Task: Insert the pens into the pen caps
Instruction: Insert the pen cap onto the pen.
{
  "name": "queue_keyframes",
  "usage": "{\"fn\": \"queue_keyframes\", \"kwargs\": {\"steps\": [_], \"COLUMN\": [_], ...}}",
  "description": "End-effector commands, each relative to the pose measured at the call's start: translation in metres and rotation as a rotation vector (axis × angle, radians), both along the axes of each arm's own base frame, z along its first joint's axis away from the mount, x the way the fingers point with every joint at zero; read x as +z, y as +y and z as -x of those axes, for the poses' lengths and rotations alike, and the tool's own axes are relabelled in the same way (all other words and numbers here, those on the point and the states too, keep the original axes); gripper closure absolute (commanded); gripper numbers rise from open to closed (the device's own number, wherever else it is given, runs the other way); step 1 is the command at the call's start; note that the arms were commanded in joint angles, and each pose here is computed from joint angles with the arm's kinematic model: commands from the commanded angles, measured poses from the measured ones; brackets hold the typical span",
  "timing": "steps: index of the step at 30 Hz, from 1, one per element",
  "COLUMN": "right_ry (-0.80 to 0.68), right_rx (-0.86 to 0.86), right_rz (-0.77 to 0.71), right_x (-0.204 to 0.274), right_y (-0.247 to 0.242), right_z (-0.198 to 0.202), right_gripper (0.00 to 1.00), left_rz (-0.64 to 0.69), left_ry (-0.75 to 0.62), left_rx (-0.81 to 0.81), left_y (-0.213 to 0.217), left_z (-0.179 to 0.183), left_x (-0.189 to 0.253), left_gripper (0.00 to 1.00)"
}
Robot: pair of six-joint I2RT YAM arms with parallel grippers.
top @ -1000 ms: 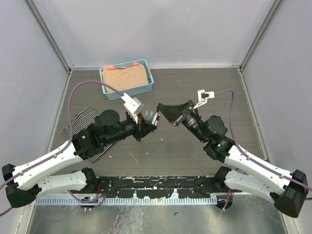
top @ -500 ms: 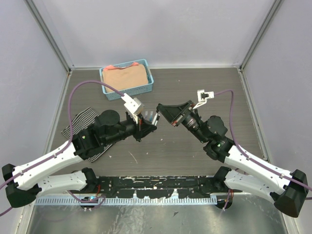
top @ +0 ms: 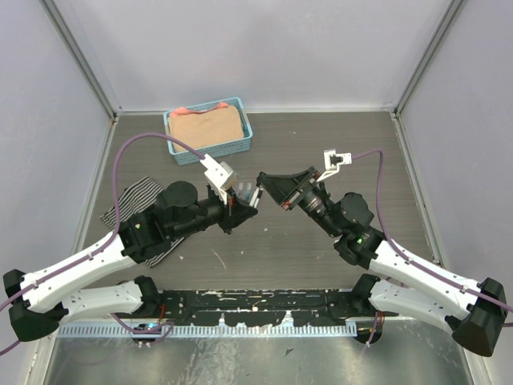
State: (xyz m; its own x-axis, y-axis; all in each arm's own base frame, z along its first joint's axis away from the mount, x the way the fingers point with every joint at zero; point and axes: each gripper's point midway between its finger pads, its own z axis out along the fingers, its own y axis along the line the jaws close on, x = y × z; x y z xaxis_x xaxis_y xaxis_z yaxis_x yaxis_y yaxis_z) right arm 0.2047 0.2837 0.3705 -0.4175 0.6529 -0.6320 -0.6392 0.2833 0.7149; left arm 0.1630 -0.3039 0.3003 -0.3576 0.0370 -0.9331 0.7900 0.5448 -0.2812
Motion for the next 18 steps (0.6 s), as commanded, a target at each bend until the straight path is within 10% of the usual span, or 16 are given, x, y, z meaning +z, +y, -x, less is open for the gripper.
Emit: {"fn": "queue_keyframes", "kwargs": {"steps": [1,18], "right_ry": [-0.063,-0.07], "right_rx": [0.007,-0.024], "right_rz": [-0.033,-0.044], "right_x": [0.0184,0.0268], "right_y": [-0.0049,-0.0078], "right_z": [0.0104,0.0056], "right_gripper": [1.0,1.0], "left_rz": [0.054,0.053], "left_ry": [-0.042,-0.043], "left_rx": [0.021,0.014], "left_y": [0.0017,0.002], "left_z": [-0.0035,-0.0024], "left_x": [0.0209,0.0211], "left_gripper": [1.0,1.0]}}
